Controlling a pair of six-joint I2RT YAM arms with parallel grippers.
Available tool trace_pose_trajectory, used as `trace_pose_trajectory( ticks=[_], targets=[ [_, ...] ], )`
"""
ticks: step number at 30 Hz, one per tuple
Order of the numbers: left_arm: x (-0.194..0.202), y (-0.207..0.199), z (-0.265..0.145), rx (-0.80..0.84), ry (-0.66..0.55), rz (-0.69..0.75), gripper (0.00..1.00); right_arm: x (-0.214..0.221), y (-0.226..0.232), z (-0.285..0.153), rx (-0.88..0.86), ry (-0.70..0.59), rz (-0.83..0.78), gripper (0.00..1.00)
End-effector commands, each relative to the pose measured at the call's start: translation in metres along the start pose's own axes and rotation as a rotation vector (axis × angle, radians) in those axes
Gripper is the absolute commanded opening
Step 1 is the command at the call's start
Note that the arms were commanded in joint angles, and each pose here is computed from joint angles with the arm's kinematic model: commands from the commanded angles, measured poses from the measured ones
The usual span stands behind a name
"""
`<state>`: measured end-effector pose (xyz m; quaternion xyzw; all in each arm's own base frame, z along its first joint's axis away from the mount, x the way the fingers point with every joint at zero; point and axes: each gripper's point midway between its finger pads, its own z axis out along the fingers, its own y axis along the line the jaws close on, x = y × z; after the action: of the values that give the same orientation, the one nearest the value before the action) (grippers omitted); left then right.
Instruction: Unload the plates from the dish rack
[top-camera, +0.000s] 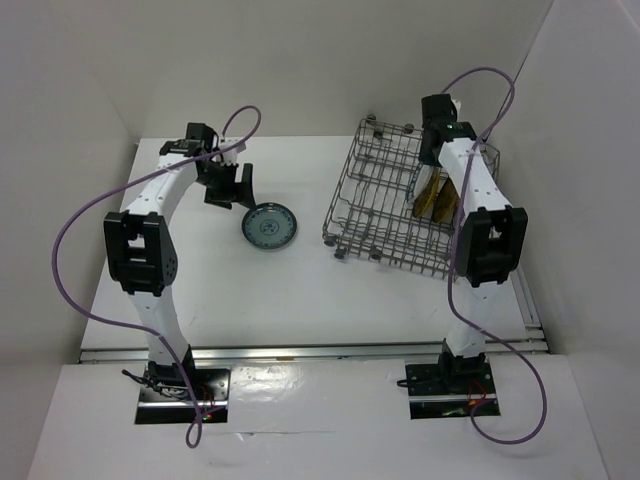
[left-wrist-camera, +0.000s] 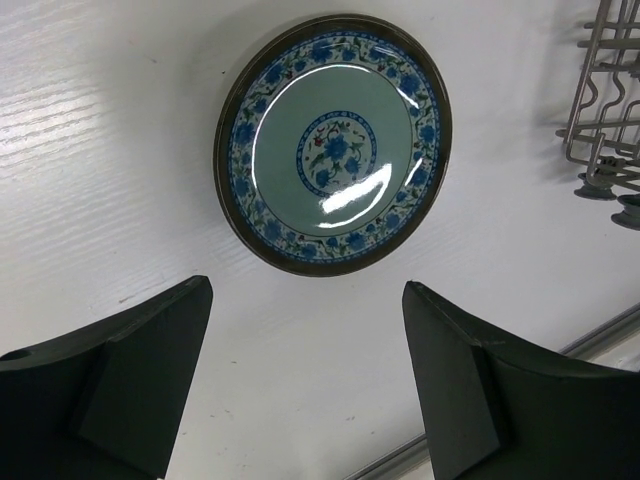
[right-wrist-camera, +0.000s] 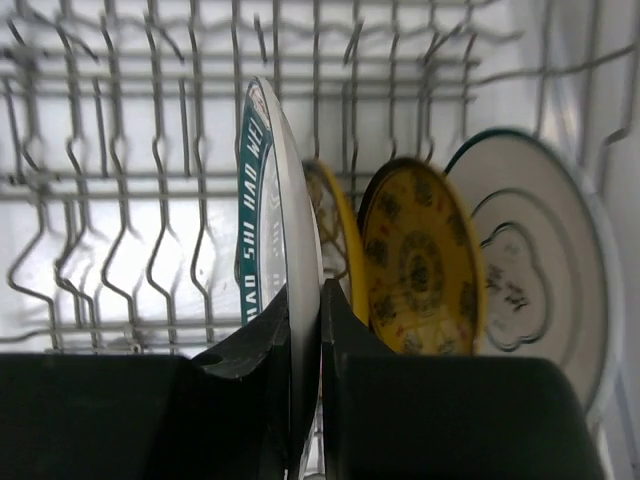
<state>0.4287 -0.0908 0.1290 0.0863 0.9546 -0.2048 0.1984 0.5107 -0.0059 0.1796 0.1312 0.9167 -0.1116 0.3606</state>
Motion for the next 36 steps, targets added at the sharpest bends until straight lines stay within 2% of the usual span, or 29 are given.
trace_pose_trajectory(
  ticks=[1,5,7,8,9,10,11,12,13,14,15,16,17,18,22,28,32,33,34,35,36],
  targets=[
    [-0.010,-0.019,-0.026,0.039,-0.064,0.060,0.91,-0.084,-0.010,-0.079,-0.012,-0.274,0.087,0.00],
    [-0.014,-0.025,-0.031,0.061,-0.082,0.069,0.91,-0.112,-0.018,-0.111,-0.021,-0.369,0.101,0.00],
    [-0.015,-0.032,-0.036,0.090,-0.091,0.085,0.91,-0.119,-0.009,-0.132,-0.114,-0.396,0.093,0.00],
    [-0.020,-0.044,-0.044,0.144,-0.120,0.114,0.91,-0.125,0.010,-0.154,-0.262,-0.435,0.083,0.00],
    [-0.021,-0.053,-0.050,0.180,-0.134,0.132,0.93,-0.118,0.028,-0.148,-0.350,-0.419,0.061,0.00],
    [-0.026,-0.061,-0.056,0.217,-0.166,0.153,0.93,-0.117,0.039,-0.170,-0.458,-0.447,0.056,0.00],
    [-0.032,-0.077,-0.067,0.290,-0.203,0.189,0.95,-0.095,0.059,-0.163,-0.553,-0.397,0.019,0.00],
    [-0.035,-0.088,-0.078,0.332,-0.232,0.212,1.00,-0.089,0.084,-0.178,-0.722,-0.393,-0.006,0.00],
    [-0.043,-0.098,-0.087,0.369,-0.264,0.238,1.00,-0.081,0.100,-0.188,-0.813,-0.386,-0.023,0.00],
    [-0.048,-0.114,-0.100,0.441,-0.301,0.275,1.00,-0.054,0.125,-0.199,-0.976,-0.313,-0.040,0.00],
    [-0.050,-0.120,-0.106,0.467,-0.315,0.273,1.00,-0.045,0.134,-0.205,-1.060,-0.296,-0.038,0.00],
    [-0.052,-0.127,-0.108,0.490,-0.325,0.278,1.00,-0.050,0.147,-0.222,-1.161,-0.353,-0.047,0.00],
    [-0.056,-0.135,-0.116,0.524,-0.352,0.289,1.00,-0.033,0.155,-0.216,-1.221,-0.289,-0.012,0.00],
    [-0.058,-0.137,-0.118,0.536,-0.362,0.300,1.00,-0.023,0.167,-0.230,-1.306,-0.276,-0.036,0.00],
    [-0.059,-0.149,-0.117,0.531,-0.365,0.310,1.00,0.007,0.220,-0.259,-1.491,-0.257,-0.144,0.00],
    [-0.054,-0.124,-0.085,0.418,-0.295,0.236,1.00,0.032,0.251,-0.286,-1.653,-0.206,-0.195,0.00],
    [-0.043,-0.123,-0.080,0.430,-0.271,0.248,0.99,0.046,0.266,-0.292,-1.713,-0.172,-0.218,0.00],
    [-0.039,-0.128,-0.083,0.464,-0.266,0.251,0.96,0.050,0.268,-0.286,-1.710,-0.148,-0.205,0.00],
    [-0.038,-0.131,-0.084,0.481,-0.267,0.262,0.87,0.055,0.270,-0.290,-1.731,-0.136,-0.208,0.00],
    [-0.031,-0.136,-0.086,0.516,-0.243,0.261,0.62,0.057,0.272,-0.288,-1.739,-0.118,-0.203,0.00],
    [-0.026,-0.137,-0.087,0.531,-0.228,0.261,0.48,0.059,0.274,-0.283,-1.736,-0.106,-0.201,0.00]
  ],
)
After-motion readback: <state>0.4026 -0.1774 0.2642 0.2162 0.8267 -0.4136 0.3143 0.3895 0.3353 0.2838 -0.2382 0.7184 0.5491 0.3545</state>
